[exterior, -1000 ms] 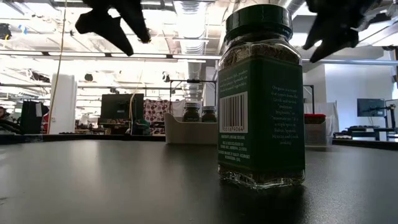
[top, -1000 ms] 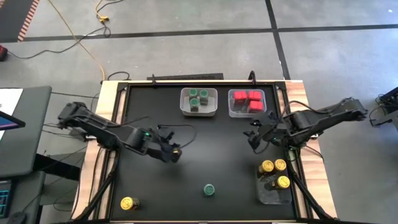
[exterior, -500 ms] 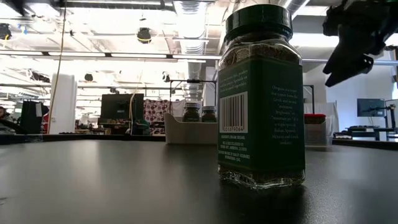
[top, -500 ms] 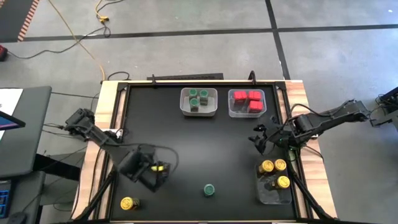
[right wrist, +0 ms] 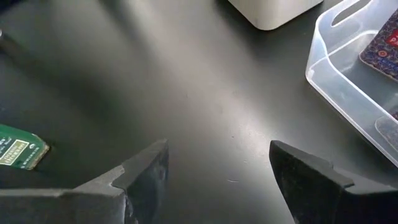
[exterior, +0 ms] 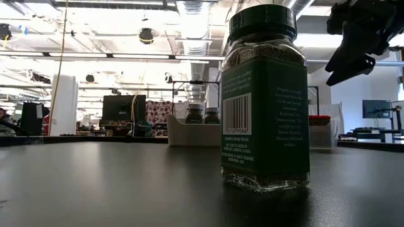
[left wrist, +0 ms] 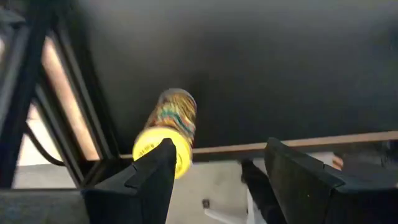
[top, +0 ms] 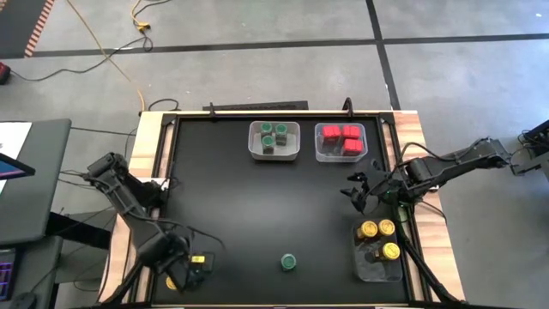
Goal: Sort spices by type
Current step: Put the yellow seasoning bottle into the black bin
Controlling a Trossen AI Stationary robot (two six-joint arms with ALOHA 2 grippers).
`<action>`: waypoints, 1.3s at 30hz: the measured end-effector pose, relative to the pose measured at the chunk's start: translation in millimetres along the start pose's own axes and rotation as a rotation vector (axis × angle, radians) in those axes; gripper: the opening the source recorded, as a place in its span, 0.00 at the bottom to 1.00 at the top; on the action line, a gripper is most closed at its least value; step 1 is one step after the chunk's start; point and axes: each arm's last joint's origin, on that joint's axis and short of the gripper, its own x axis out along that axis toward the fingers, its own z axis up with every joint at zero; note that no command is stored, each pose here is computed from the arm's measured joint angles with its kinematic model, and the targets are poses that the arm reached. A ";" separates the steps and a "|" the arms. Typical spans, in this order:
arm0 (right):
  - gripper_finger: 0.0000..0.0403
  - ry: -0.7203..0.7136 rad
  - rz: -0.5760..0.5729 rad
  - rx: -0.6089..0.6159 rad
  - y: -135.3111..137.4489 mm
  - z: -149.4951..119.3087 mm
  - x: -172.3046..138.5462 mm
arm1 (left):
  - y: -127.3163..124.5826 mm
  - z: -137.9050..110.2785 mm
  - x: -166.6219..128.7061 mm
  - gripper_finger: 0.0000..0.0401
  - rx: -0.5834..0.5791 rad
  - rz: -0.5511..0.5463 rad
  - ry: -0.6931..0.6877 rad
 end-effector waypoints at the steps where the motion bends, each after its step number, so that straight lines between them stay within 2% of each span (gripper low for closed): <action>1: 0.75 0.000 0.000 0.000 0.0 0.0 0.0 | 1.4 -3.6 0.3 0.58 0.011 -0.009 0.011; 7: 0.75 -0.003 0.003 0.002 0.4 0.4 0.1 | 9.1 -16.8 1.3 0.58 0.003 -0.030 0.042; 18: 0.75 -0.002 0.004 0.022 0.4 0.4 0.1 | 15.8 -9.2 1.5 0.58 0.041 0.017 -0.058; 22: 0.75 0.005 0.011 0.021 0.6 0.2 0.1 | 15.4 -9.6 1.5 0.63 0.063 0.013 -0.055; 29: 0.75 0.013 0.019 0.021 0.8 -0.1 0.0 | 13.8 -8.6 1.4 0.79 0.087 -0.031 -0.095; 35: 0.75 0.013 0.019 0.020 0.8 -0.1 0.0 | 10.6 -12.5 1.6 0.80 0.081 -0.069 -0.060; 39: 0.75 0.013 0.019 0.020 0.8 -0.1 0.0 | 11.9 -12.6 1.9 0.80 0.036 -0.052 -0.052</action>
